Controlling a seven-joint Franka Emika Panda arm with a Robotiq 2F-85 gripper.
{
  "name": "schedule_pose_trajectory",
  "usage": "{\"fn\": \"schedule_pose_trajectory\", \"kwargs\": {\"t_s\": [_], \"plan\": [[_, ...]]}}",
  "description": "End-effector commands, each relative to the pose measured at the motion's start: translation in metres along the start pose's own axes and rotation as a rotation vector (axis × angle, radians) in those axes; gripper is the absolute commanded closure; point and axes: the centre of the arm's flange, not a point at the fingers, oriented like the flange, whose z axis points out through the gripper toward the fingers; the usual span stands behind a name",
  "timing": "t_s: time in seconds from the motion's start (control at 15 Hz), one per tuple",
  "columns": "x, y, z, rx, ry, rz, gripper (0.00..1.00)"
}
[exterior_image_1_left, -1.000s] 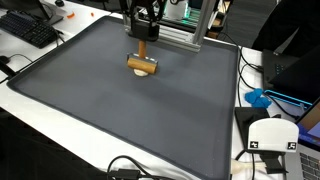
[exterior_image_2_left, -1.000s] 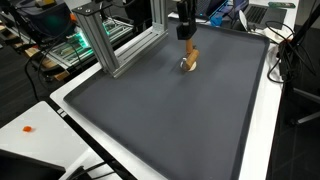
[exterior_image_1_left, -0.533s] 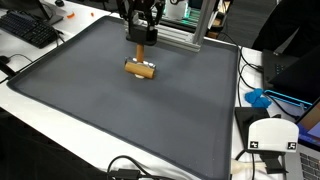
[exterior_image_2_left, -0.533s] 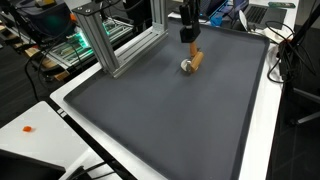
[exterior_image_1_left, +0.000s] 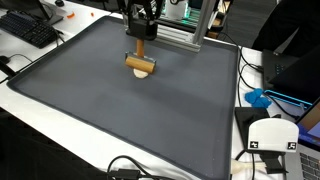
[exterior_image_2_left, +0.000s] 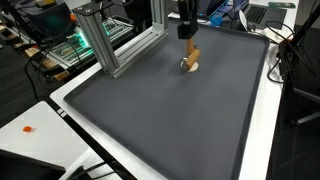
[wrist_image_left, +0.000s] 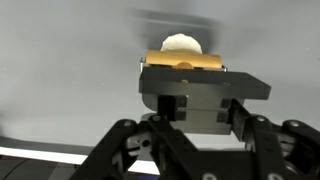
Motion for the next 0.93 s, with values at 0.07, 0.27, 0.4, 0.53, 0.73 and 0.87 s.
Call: {"fn": "schedule_pose_trajectory", "kwargs": {"t_s": [0.07,0.27,0.4,0.53,0.73,0.87], "plan": [[-0.014,0.001,-0.005,-0.005,-0.03,0.009,0.65],[-0.023,0.001,0.007,-0.007,-0.053,0.005,0.65],[-0.029,0.004,0.01,-0.012,-0.069,0.004,0.65],[-0.034,0.005,0.01,-0.01,-0.089,0.002,0.65],[-0.039,0.004,0.008,-0.004,-0.122,-0.005,0.65],[-0.04,0.003,0.011,-0.002,-0.144,-0.011,0.65]]}}
